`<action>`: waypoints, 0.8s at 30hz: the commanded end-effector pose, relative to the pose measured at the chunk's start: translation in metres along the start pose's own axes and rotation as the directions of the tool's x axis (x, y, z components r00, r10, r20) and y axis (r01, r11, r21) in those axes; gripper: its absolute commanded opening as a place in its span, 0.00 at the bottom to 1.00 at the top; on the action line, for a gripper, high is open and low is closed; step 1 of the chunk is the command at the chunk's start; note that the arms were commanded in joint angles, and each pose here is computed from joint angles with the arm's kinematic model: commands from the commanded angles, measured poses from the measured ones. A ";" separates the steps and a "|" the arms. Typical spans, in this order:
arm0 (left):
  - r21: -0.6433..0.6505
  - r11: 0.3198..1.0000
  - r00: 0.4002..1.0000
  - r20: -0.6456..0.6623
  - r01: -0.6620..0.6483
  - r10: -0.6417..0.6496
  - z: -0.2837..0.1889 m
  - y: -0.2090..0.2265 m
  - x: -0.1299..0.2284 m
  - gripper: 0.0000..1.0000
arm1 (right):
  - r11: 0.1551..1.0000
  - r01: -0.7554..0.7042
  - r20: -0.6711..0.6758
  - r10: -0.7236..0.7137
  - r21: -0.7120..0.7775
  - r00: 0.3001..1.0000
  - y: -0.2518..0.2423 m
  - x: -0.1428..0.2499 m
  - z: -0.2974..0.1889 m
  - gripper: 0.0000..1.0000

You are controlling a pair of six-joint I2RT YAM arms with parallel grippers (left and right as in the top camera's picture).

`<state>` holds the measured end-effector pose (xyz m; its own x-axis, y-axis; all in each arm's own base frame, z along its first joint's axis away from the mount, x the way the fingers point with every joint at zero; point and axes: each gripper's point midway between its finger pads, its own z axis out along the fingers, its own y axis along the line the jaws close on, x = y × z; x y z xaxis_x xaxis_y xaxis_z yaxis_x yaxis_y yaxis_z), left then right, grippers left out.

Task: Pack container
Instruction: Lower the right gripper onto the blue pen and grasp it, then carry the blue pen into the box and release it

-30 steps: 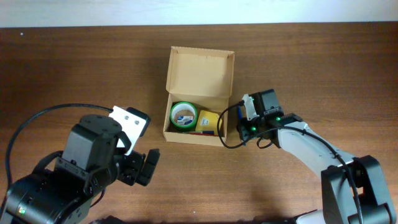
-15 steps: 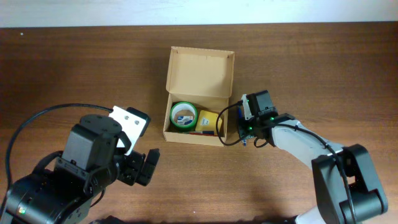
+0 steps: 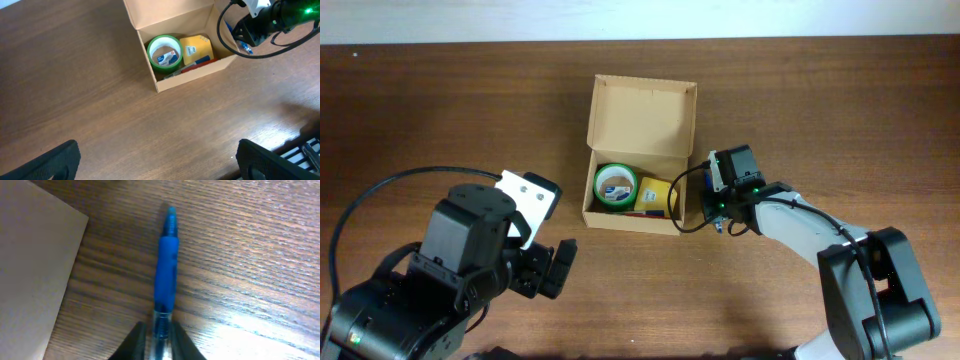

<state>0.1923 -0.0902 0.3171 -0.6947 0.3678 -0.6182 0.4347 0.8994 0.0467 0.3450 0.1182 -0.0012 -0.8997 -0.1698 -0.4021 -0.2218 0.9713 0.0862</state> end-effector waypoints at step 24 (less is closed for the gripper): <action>0.011 1.000 1.000 0.018 -0.018 0.018 -0.005 -0.002 -0.003 1.00 | 0.999 -0.030 0.014 0.030 -0.010 0.999 0.010 -0.043 -0.063 0.04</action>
<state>0.1923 -0.0903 0.3171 -0.6947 0.3678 -0.6182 0.4349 0.8993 0.0464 0.3361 0.1162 0.0288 -0.9402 -0.1586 -0.3016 -0.1931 0.9772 0.0882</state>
